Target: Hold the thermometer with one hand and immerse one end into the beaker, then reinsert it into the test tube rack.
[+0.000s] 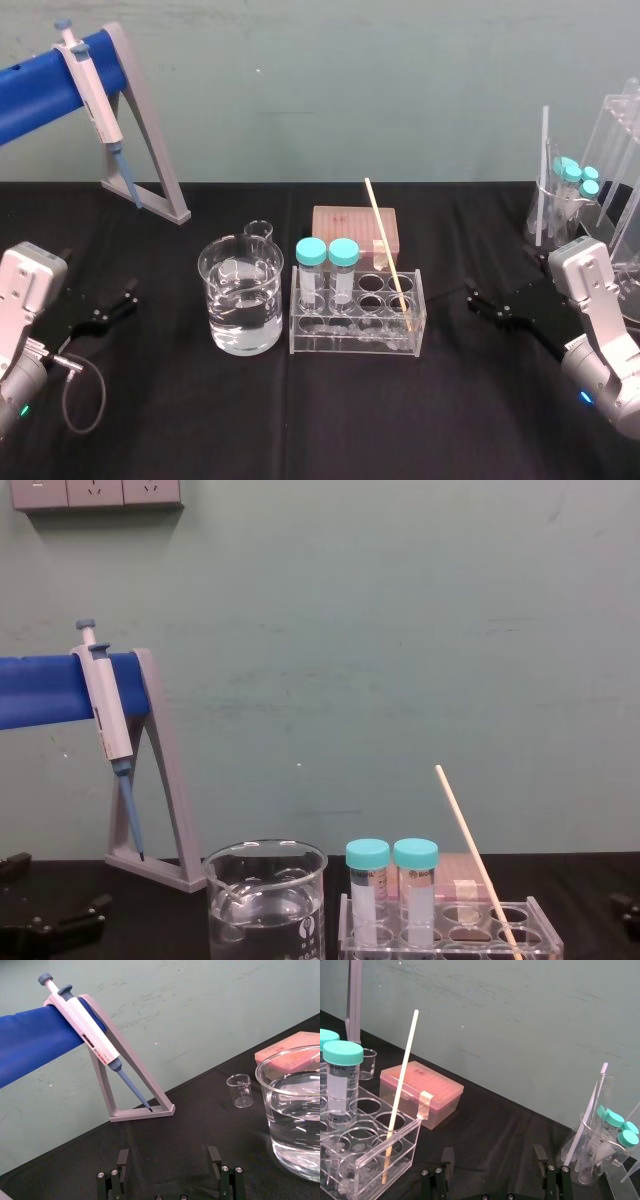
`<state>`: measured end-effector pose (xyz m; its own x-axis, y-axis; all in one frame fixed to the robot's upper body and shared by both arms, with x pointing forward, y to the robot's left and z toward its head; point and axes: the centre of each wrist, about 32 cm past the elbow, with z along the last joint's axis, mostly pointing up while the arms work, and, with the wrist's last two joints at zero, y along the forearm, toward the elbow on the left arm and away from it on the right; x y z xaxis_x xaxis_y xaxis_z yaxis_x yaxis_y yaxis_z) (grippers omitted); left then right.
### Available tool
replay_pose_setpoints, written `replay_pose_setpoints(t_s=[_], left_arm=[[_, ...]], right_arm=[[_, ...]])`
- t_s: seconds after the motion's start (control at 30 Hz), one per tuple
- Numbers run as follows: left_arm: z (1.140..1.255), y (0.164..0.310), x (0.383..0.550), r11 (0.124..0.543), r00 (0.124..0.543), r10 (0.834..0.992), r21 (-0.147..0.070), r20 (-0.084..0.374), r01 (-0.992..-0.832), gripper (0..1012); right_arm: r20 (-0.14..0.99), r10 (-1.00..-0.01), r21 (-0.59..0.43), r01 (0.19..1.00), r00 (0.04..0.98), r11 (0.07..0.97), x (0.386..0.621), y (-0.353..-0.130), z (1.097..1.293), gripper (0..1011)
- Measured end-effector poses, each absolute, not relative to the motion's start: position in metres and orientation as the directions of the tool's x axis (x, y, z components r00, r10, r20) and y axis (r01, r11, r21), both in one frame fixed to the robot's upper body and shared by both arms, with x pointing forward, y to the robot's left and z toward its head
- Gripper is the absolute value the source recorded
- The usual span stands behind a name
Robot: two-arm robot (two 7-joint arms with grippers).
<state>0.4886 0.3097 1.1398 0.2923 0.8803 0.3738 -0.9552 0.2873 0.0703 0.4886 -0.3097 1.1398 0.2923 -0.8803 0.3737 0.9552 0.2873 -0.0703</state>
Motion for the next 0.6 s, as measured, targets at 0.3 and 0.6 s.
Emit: replay_pose_setpoints(t_s=[0.3, 0.6], left_arm=[[1.1398, 0.3097, 0.4886, 0.287, 0.292, 0.880, 0.070, 0.374, -0.955, 1004], [1.1398, 0.3097, 0.4886, 0.287, 0.292, 0.880, 0.070, 0.374, -0.955, 1004]], right_arm=[[0.374, -0.880, -0.070, 0.955, 0.292, 0.287, 0.4886, -0.3097, 1.1398, 1003], [0.374, -0.880, -0.070, 0.955, 0.292, 0.287, 0.4886, -0.3097, 1.1398, 1002]])
